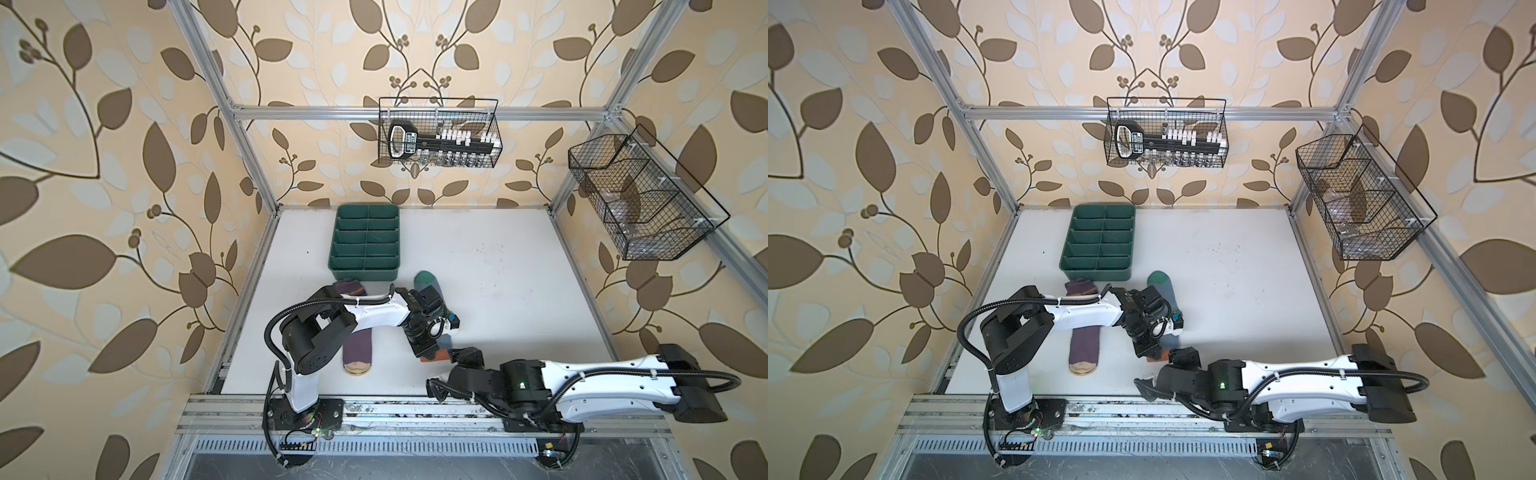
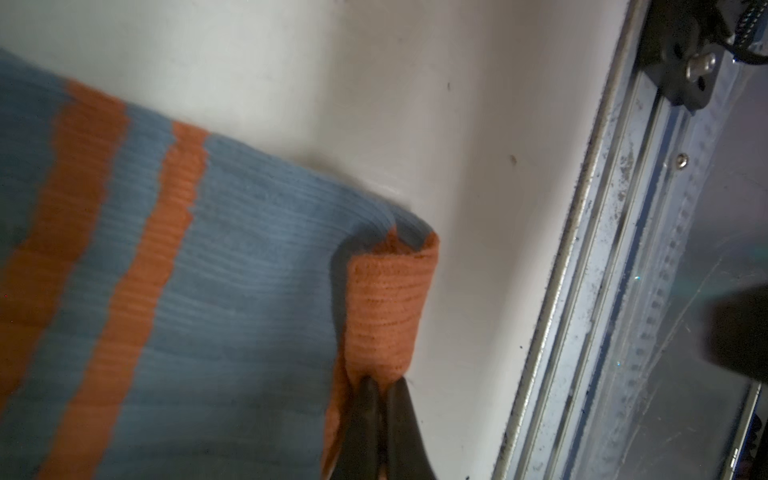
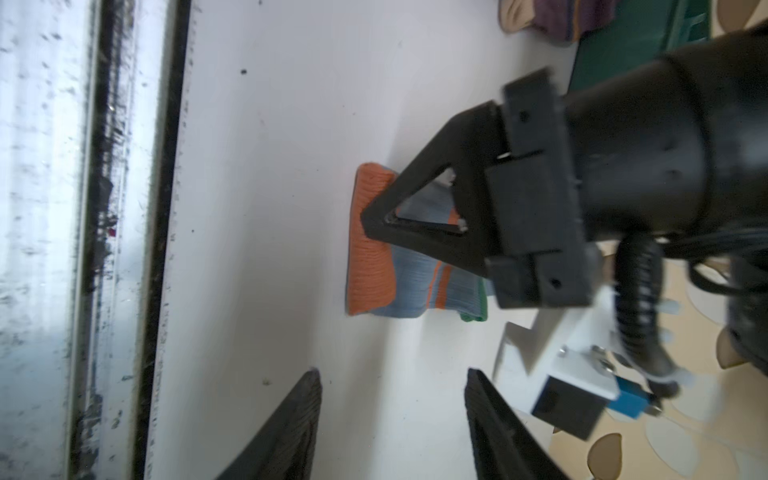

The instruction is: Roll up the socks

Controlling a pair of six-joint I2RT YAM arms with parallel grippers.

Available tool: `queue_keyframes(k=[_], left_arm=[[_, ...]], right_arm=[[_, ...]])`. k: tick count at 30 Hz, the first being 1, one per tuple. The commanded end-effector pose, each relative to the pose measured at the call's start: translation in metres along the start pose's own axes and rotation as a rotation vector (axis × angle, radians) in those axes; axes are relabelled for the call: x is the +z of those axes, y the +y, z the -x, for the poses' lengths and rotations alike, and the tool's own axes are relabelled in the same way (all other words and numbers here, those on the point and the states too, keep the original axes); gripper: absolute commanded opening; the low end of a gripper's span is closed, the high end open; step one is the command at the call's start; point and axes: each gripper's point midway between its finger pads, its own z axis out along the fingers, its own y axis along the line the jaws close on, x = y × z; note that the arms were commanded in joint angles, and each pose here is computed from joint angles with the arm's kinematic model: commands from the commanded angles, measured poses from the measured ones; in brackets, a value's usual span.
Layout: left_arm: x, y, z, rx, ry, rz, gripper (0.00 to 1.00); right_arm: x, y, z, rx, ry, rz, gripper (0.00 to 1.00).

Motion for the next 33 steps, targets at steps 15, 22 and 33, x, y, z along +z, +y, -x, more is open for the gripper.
queue_keyframes(k=[15, 22, 33], left_arm=[[0.005, 0.005, -0.003, -0.037, 0.028, -0.019, 0.0], [0.002, 0.003, -0.002, -0.035, 0.013, -0.024, 0.0], [-0.035, -0.007, 0.02, -0.009, -0.138, 0.026, 0.18]], right_arm=[[0.075, 0.027, 0.007, 0.042, 0.024, 0.125, 0.52], [0.083, 0.047, 0.001, 0.049, 0.066, 0.216, 0.28], [0.07, 0.055, -0.009, 0.1, 0.08, 0.326, 0.0]])
